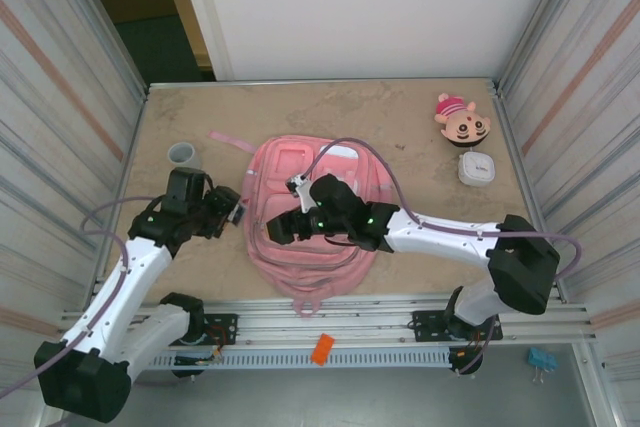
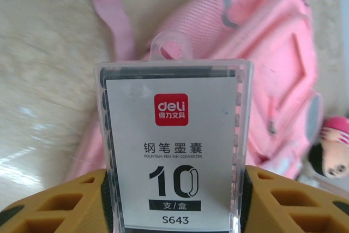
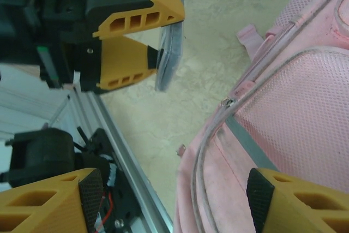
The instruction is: Pack books, pencil case, and school supplies into a backpack
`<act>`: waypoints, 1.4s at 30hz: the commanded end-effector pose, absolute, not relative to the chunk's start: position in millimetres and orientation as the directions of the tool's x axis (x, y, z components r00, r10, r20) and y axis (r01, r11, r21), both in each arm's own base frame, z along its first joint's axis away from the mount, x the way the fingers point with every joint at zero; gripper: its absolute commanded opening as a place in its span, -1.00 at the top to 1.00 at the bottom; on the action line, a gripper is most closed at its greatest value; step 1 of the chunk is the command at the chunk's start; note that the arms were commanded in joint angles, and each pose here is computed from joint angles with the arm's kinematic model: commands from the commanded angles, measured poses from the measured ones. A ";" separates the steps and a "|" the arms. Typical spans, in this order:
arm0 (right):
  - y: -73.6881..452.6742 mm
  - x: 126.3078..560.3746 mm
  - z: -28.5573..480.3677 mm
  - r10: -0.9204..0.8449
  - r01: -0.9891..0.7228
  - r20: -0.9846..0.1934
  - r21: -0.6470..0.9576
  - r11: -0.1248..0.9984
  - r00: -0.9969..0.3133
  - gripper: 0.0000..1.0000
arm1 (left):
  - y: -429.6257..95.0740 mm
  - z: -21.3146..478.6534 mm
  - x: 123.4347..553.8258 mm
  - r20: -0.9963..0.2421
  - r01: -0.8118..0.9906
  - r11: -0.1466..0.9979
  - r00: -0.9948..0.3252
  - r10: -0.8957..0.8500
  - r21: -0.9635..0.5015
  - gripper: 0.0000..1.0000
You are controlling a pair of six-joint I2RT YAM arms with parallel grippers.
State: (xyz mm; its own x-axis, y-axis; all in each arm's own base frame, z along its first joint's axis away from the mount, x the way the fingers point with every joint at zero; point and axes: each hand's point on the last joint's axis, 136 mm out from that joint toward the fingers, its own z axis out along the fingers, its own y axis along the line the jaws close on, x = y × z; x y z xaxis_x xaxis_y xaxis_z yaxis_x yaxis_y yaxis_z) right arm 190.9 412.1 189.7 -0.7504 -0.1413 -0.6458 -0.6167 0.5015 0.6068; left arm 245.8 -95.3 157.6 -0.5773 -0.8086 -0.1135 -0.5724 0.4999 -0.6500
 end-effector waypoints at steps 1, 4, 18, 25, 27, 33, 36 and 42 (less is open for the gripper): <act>426.3 192.0 198.2 -0.068 -0.574 -0.615 0.681 0.455 -0.785 -0.41 | -116.6 178.1 256.3 -0.038 -0.535 0.397 -0.561 -0.827 -0.745 -0.07; 431.9 194.7 198.4 -0.066 -0.577 -0.619 0.681 0.450 -0.783 -0.40 | -130.1 185.4 256.1 -0.026 -0.512 0.390 -0.582 -0.813 -0.765 -0.08; 423.7 230.8 200.3 0.058 -0.540 -0.663 0.654 0.529 -0.747 0.14 | -174.7 187.7 245.6 0.061 -0.479 0.333 -0.637 -0.768 -0.812 -0.08; 413.4 230.6 208.9 0.080 -0.551 -0.683 0.647 0.527 -0.726 0.69 | -183.0 192.8 248.9 0.073 -0.470 0.318 -0.643 -0.763 -0.823 -0.10; 409.3 228.6 212.5 0.080 -0.559 -0.691 0.642 0.524 -0.718 0.77 | -183.6 193.8 250.2 0.067 -0.466 0.324 -0.646 -0.760 -0.823 -0.15; 389.4 228.5 216.3 0.093 -0.551 -0.699 0.632 0.544 -0.709 0.83 | -172.1 188.9 249.9 -0.031 -0.449 0.417 -0.651 -0.759 -0.790 -0.55; 368.8 230.1 211.6 0.107 -0.524 -0.692 0.630 0.573 -0.714 0.82 | -157.6 194.1 249.4 -0.174 -0.398 0.543 -0.666 -0.725 -0.739 -0.68; 305.1 238.2 205.5 0.158 -0.447 -0.666 0.639 0.626 -0.729 0.82 | -126.9 203.6 250.3 -0.503 -0.218 0.837 -0.714 -0.487 -0.501 -0.62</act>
